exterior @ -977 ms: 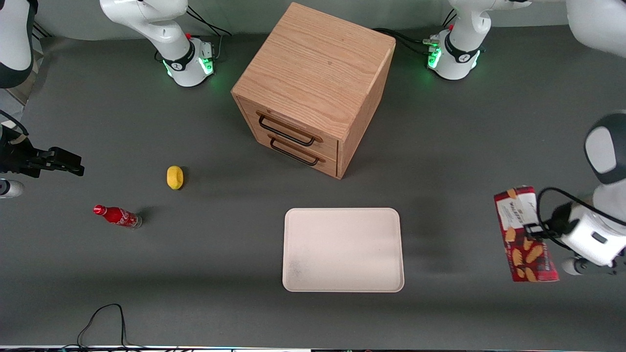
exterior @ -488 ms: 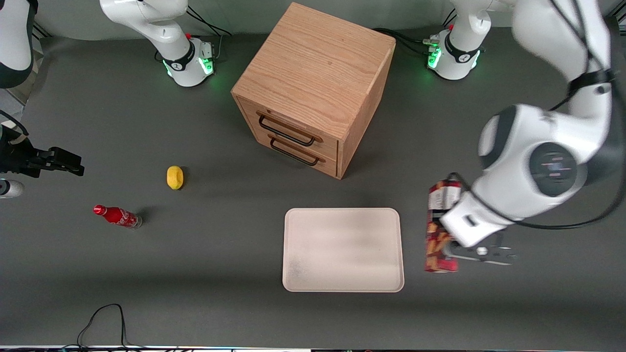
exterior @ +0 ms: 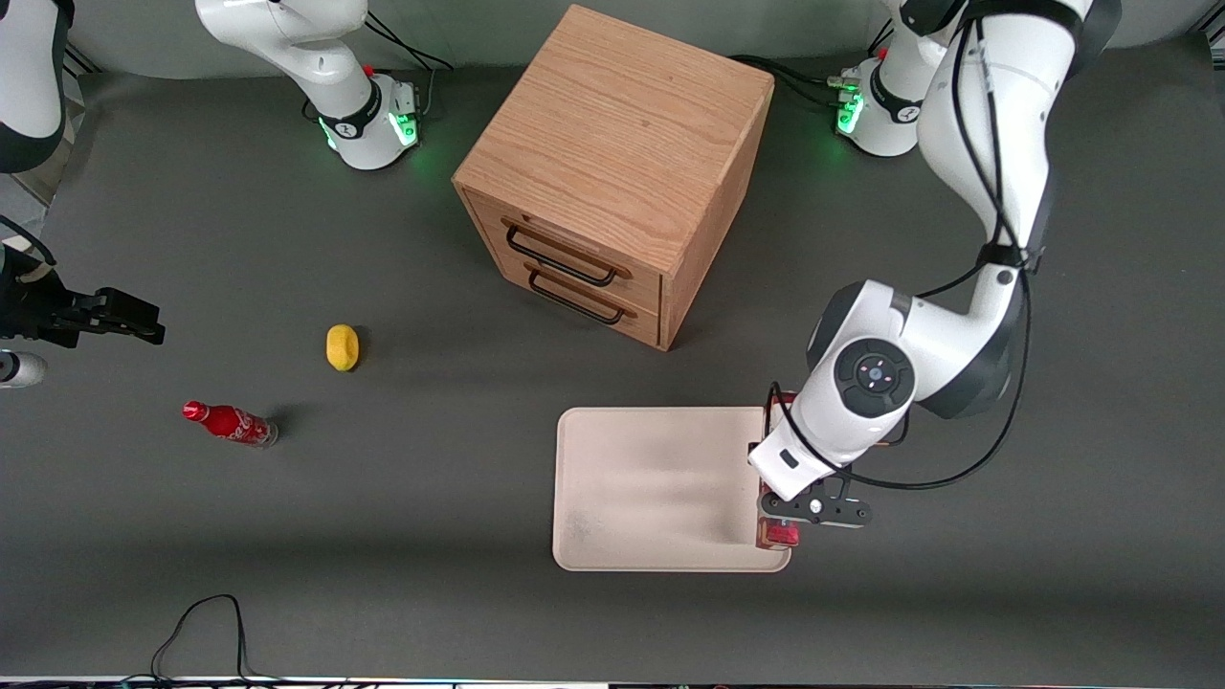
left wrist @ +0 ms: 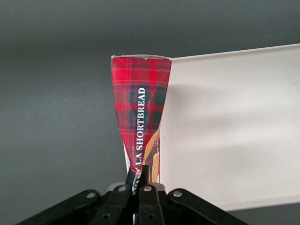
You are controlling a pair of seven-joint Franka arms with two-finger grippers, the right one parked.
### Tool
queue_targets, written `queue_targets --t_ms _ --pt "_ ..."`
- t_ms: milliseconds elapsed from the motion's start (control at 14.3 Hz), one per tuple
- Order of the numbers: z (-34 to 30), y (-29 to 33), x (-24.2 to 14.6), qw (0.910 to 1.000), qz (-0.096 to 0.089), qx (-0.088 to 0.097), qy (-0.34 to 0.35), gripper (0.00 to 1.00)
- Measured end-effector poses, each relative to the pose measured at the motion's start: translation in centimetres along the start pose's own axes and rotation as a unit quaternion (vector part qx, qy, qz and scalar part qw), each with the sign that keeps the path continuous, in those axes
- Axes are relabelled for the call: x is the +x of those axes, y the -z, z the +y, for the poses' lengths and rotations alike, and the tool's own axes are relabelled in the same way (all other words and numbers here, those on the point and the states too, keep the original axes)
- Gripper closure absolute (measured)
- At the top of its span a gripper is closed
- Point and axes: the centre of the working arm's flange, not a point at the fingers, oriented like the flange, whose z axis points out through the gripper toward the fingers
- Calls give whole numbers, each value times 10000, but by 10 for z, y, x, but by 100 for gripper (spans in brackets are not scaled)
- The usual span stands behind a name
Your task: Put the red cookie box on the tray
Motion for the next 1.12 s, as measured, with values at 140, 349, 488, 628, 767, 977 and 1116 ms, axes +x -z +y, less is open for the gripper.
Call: queue_targets --t_ms 140,349,488,628,767,977,1116 --pt "0 -24 -4 9998 59 -63 162 97" --pt "1 -48 -10 9992 14 -87 387 97" --pt "1 -54 -12 9990 -17 -81 441 97" --pt "-1 -53 -11 9989 12 -93 462 84" --pt "-3 -43 -7 9987 99 -114 487 61" --pt "-17 12 3 9978 324 -79 578 30" --pt "-42 71 3 9968 394 70 688 8"
